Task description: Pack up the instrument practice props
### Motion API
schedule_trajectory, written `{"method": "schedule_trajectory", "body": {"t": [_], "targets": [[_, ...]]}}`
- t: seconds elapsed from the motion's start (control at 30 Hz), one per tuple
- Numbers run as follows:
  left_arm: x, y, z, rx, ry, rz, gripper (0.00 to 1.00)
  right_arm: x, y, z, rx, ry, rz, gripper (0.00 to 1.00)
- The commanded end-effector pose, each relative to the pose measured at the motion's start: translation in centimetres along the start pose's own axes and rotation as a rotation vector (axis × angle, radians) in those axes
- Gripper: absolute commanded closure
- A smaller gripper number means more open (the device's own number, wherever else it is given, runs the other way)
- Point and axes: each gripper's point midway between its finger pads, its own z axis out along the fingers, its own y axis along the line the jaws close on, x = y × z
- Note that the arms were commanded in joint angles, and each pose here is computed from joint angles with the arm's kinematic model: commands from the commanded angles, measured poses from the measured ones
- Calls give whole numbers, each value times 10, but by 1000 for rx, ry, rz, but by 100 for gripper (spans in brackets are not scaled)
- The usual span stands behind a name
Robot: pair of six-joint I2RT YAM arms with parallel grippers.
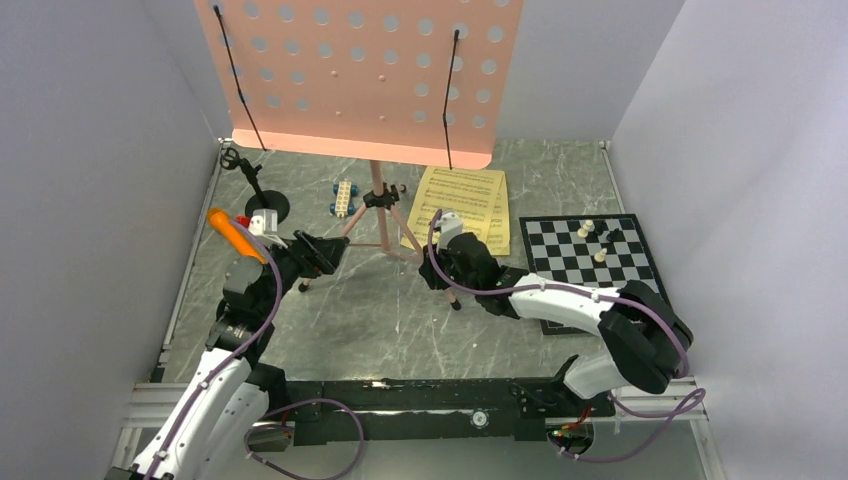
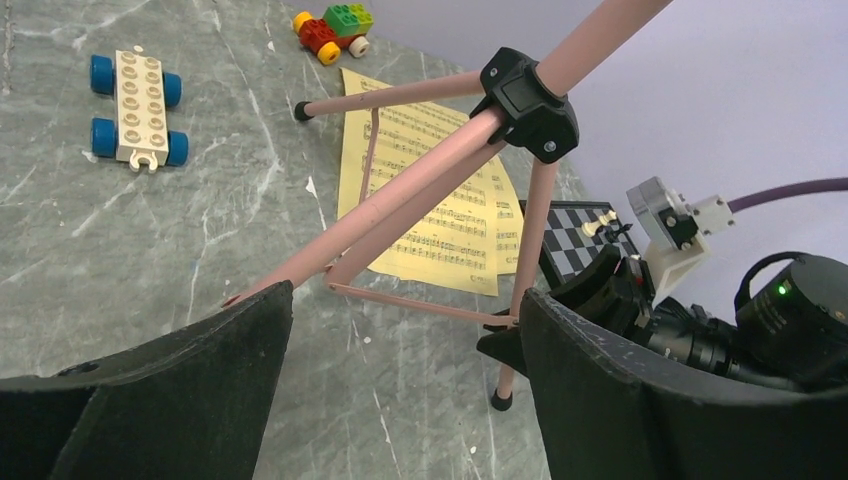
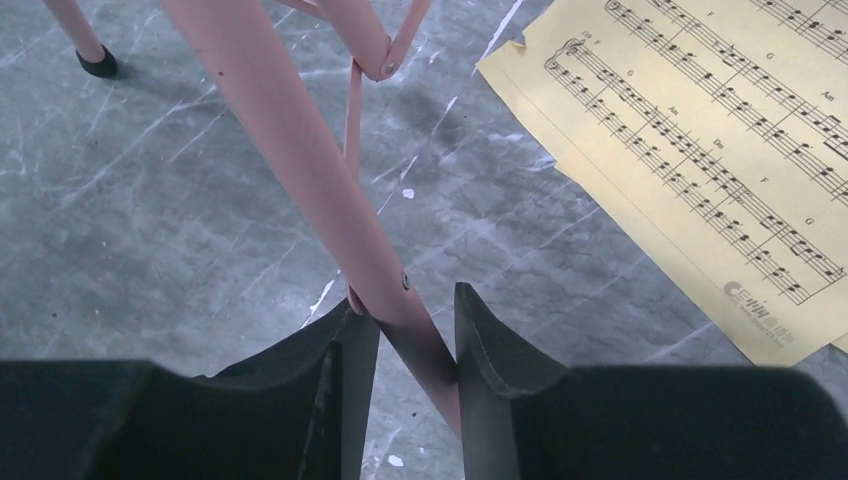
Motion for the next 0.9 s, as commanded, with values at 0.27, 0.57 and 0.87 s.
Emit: {"method": "schedule_trajectory", "body": {"t": [0.27, 0.57, 0.87], "targets": [[-44, -31, -4, 106, -173, 60, 1, 15, 67, -14, -158, -11, -6, 81], [-54, -53, -17, 229, -300, 153, 1, 34, 96, -11, -207, 80, 13, 81], [-65, -78, -6, 291, -384, 224, 1, 37, 105, -2, -139, 123, 25, 84]]}}
